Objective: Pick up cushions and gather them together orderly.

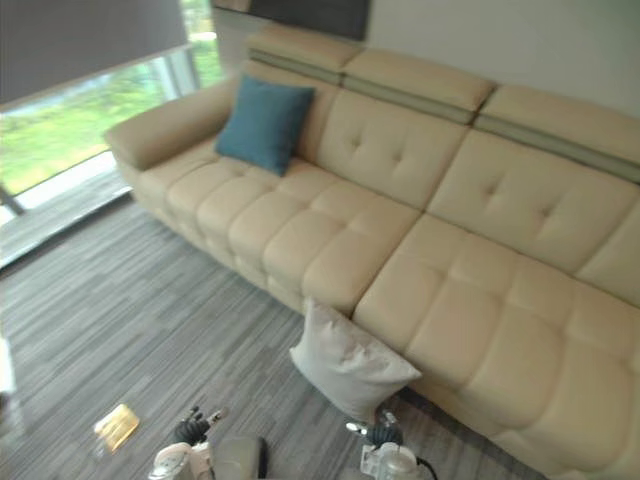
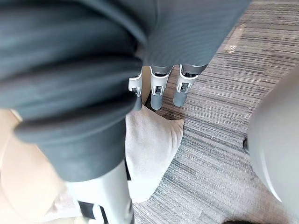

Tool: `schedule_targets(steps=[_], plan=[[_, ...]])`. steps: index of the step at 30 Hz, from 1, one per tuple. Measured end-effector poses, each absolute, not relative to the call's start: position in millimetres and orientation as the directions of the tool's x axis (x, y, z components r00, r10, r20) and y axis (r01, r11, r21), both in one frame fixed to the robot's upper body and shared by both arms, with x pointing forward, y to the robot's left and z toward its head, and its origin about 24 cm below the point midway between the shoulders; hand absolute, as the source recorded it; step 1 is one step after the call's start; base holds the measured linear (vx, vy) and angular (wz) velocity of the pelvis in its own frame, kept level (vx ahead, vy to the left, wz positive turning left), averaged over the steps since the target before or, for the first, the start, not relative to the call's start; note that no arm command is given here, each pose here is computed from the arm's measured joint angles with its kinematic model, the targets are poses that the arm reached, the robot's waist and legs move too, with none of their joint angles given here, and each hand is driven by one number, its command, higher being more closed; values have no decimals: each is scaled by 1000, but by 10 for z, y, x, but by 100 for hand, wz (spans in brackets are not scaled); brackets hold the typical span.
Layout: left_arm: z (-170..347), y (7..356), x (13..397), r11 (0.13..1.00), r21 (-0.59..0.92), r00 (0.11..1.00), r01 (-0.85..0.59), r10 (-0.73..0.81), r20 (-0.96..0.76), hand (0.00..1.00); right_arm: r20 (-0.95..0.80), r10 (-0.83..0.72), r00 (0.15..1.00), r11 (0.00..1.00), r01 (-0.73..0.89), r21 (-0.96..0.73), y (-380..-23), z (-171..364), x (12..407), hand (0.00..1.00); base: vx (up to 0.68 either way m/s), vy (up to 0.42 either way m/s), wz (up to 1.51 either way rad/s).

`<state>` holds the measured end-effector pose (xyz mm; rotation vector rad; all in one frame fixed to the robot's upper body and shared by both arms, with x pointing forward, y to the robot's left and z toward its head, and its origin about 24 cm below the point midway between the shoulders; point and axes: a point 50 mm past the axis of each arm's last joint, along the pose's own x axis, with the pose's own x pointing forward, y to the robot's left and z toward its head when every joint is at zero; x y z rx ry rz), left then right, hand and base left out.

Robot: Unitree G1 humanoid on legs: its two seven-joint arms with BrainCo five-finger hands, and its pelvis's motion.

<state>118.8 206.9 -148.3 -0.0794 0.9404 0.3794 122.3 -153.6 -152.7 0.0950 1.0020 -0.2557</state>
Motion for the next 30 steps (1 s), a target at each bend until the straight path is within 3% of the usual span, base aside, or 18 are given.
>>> schedule_targets(steps=[7,16,22,30], plan=[[-1542,2002,1102,938,94,492,-335,259,-831,0,-835,-176,522,968,247,-49,-1565,-1517,1249,0,119,108,-67],[-1591,1752,1077,959,51,485,-280,187,-855,0,-818,-243,522,955,275,-109,-1820,-1491,1286,0,154,-173,-1],[-1537,1804,1119,953,54,522,-297,209,-827,0,-825,-253,505,953,279,-122,-1844,-1504,1251,0,84,-130,-15],[-1521,1940,1127,953,96,522,-287,240,-818,0,-842,-245,481,950,290,-111,-1776,-1535,1172,0,96,118,-34]])
